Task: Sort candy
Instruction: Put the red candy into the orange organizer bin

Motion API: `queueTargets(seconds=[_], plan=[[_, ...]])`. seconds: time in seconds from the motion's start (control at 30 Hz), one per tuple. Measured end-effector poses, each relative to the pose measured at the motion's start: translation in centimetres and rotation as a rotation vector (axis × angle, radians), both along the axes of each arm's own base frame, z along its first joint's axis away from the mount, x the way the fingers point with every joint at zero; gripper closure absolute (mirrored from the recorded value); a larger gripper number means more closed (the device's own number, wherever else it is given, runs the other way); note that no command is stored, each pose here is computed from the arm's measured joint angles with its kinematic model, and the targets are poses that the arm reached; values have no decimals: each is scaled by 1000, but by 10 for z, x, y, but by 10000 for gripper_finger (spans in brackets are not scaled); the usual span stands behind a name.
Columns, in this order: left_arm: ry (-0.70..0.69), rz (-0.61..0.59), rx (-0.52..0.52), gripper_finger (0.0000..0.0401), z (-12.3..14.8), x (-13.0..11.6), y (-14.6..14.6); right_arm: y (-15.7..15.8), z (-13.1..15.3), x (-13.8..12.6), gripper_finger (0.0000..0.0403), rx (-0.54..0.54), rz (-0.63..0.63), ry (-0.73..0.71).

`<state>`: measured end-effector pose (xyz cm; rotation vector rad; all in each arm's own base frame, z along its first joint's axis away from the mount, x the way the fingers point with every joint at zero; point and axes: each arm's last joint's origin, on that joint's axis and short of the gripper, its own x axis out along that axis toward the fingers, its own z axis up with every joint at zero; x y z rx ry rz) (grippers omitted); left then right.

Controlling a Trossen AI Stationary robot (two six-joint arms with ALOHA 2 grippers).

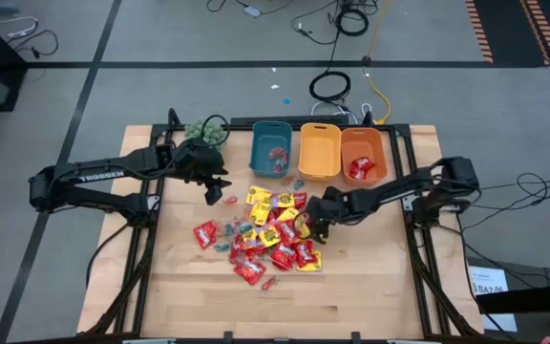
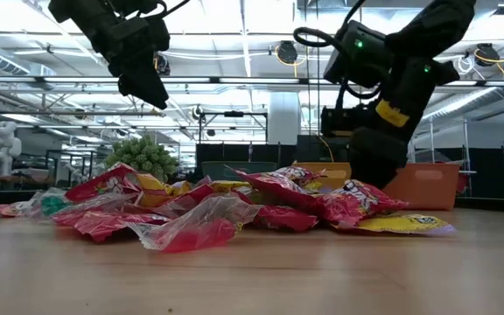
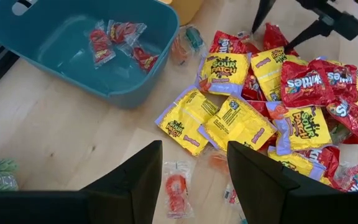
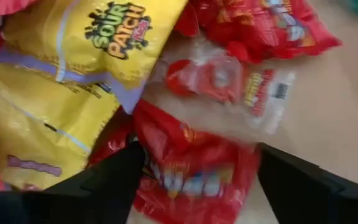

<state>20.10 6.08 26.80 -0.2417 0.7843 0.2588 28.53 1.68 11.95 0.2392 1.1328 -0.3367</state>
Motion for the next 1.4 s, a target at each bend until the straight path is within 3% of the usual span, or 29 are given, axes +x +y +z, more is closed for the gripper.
queueTargets(seconds=[0.17,0.3,0.37,0.57,0.67,0.8,0.9,1.2,1.4], plan=[[0,0,0,210,0,0,0,6,-1,-2,233,37,1,19],[1,0,0,210,0,0,0,7,24,-19,357,99,-24,21],[-1,0,0,210,0,0,0,4,45,-27,383,114,-72,-39],[-41,44,-34,210,2,2,1,-12,112,-65,355,20,-316,-308],[-50,57,-43,210,3,3,1,-23,138,-85,363,-51,-416,-454],[-68,56,-38,210,4,4,1,-38,153,-109,388,-158,-549,-513],[-84,56,-33,210,5,5,2,-51,157,-122,387,-232,-645,-503],[-111,56,-25,207,7,7,2,-76,154,-132,328,-348,-793,-420],[-98,95,-32,185,6,6,3,-87,150,-143,286,-369,-914,-357]])
